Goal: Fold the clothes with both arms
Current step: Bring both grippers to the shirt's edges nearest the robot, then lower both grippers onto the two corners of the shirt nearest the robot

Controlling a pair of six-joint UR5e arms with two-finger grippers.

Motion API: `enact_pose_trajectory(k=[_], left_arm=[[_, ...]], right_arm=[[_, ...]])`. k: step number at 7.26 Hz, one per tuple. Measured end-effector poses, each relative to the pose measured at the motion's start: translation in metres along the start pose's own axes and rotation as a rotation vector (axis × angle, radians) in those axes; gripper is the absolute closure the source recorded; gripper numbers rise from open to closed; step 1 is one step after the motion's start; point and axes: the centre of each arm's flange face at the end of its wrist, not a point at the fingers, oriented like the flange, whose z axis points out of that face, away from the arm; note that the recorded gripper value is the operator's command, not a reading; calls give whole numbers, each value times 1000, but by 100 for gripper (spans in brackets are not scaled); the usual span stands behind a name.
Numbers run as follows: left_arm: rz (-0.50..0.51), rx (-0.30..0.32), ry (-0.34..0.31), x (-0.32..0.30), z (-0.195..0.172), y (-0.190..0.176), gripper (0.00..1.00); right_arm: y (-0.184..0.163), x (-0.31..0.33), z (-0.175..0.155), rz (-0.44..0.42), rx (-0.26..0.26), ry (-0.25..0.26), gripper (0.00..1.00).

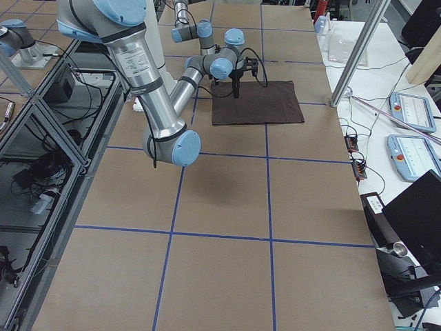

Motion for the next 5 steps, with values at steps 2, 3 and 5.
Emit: enact_pose_trajectory(k=[2,3,5], left_arm=[[-4,11,1,2,2,-1,50],[-4,11,2,2,2,-1,55],[5,8,3,4,2,0,67]], right_arm=[[0,0,0,0,0,1,0],[-1,1,0,1,1,1,0],[-1,1,0,1,1,1,0]])
